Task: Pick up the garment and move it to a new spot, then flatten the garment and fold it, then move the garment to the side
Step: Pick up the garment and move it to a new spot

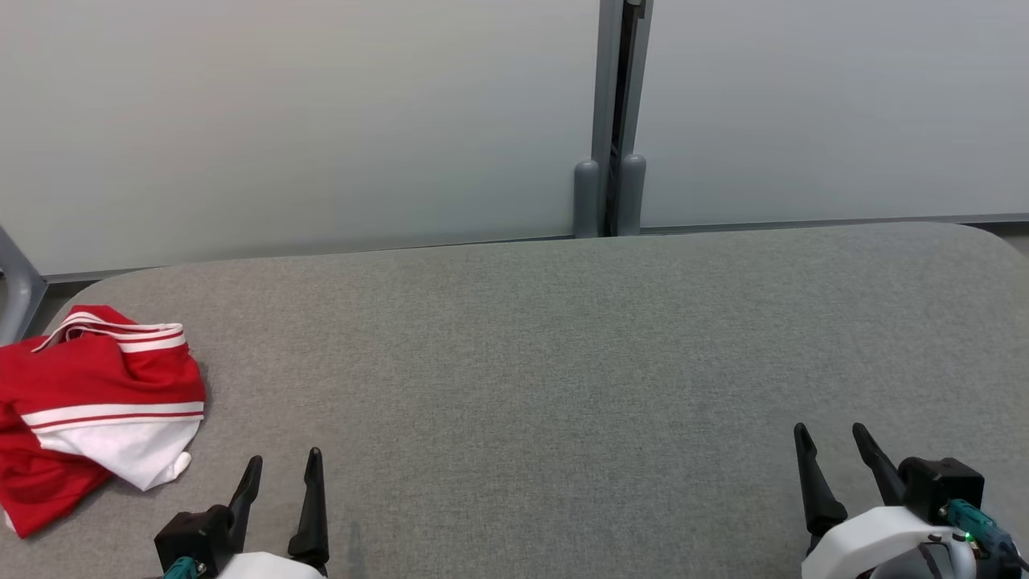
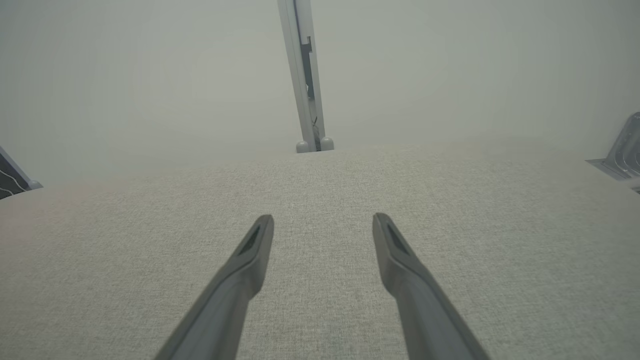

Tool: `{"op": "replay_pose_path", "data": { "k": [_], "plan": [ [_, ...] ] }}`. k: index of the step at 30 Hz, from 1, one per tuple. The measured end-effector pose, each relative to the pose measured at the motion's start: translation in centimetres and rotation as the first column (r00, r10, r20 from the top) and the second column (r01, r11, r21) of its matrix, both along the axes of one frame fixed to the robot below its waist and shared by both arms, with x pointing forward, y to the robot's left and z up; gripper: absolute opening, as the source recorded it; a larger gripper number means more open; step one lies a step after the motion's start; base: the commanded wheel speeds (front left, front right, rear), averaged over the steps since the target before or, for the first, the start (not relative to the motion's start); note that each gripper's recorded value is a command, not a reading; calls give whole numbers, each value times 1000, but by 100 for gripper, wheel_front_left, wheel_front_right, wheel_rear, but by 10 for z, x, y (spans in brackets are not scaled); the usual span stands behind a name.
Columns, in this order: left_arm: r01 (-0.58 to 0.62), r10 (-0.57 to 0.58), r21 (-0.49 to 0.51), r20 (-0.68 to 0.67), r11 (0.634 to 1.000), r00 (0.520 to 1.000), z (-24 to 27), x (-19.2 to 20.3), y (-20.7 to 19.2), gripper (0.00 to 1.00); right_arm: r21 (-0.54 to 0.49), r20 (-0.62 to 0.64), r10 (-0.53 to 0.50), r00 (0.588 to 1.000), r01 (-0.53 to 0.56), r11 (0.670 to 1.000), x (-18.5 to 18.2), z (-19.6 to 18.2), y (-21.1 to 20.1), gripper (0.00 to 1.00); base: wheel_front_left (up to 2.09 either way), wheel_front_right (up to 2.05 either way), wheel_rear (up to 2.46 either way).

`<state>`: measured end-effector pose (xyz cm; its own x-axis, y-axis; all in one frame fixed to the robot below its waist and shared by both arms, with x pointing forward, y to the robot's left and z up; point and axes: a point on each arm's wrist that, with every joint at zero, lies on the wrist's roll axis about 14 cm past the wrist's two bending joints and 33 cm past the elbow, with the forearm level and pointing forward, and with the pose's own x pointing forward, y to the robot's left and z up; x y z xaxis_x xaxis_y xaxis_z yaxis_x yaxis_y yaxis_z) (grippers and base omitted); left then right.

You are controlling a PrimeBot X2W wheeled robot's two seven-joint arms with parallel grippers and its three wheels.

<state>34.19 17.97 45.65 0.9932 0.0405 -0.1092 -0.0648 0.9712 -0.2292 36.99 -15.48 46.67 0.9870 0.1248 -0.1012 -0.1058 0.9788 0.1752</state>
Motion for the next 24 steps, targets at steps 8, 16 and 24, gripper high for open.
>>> {"op": "replay_pose_path", "data": {
  "k": [8,16,24],
  "plan": [
    [-84,84,11,-1,996,996,1,-16,27,100,5,-7,81,997,-80,997,8,-2,28,100,0,0,0],
    [-238,238,23,5,971,971,3,-52,75,100,20,-4,225,974,-225,974,17,-1,80,100,0,0,0],
    [-398,398,33,11,917,917,6,-101,120,100,35,-6,379,925,-379,925,19,-2,140,100,0,0,0]
  ]
}}
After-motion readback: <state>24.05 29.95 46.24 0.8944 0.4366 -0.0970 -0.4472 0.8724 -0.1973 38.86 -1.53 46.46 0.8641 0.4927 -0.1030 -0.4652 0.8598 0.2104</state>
